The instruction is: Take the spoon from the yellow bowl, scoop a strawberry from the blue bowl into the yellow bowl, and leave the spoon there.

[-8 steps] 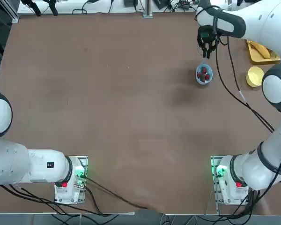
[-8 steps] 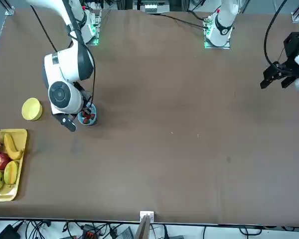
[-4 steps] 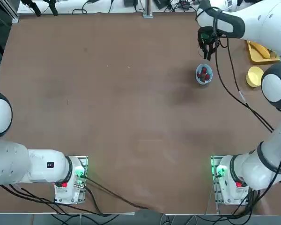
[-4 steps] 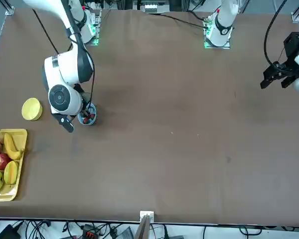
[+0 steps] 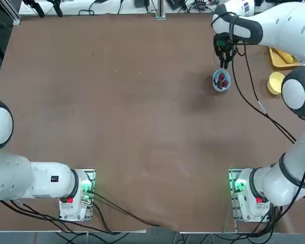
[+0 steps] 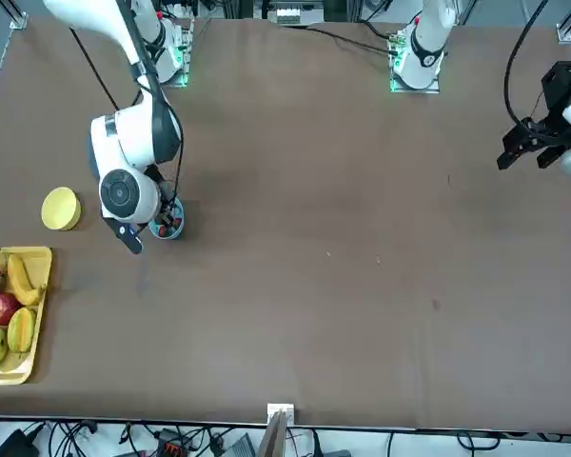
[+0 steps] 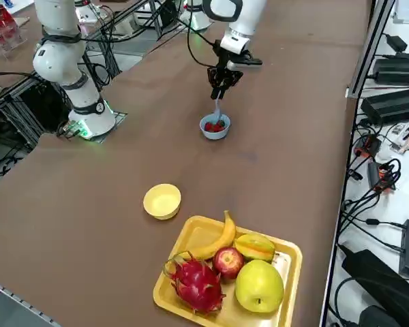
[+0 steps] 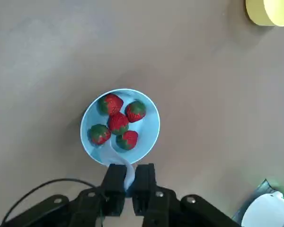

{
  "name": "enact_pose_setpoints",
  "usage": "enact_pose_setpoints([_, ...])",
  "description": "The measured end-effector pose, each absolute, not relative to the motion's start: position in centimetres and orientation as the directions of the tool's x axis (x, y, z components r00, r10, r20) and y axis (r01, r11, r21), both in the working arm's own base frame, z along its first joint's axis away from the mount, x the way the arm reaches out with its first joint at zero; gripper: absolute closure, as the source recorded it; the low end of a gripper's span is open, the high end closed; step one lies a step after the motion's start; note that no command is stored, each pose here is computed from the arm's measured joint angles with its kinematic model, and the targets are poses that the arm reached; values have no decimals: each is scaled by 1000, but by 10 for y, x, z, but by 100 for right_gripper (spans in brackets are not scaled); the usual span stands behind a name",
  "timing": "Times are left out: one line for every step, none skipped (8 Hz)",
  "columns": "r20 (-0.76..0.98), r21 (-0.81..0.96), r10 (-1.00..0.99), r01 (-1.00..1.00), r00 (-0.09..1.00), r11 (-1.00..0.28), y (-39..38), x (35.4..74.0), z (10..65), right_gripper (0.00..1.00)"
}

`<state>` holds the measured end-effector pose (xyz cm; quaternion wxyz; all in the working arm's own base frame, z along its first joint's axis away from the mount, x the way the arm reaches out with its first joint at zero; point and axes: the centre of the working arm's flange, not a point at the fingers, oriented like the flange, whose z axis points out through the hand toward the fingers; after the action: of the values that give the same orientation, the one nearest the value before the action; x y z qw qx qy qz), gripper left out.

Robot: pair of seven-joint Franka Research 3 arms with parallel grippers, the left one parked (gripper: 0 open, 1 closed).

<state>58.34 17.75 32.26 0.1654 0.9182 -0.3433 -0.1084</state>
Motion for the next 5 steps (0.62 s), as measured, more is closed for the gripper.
enact_pose_setpoints([-88, 384, -667, -593, 740, -708, 179, 582, 319, 88])
enact_pose_setpoints([-88, 391, -669, -592, 738, -705, 181, 581, 315, 88])
enact_pose_setpoints([-87, 398, -671, -592, 737, -701, 185, 580, 310, 88])
enact_pose_setpoints([-85, 404, -670, -589, 737, -700, 188, 579, 307, 88])
enact_pose_setpoints([-78, 408, -667, -586, 741, -700, 188, 579, 306, 88])
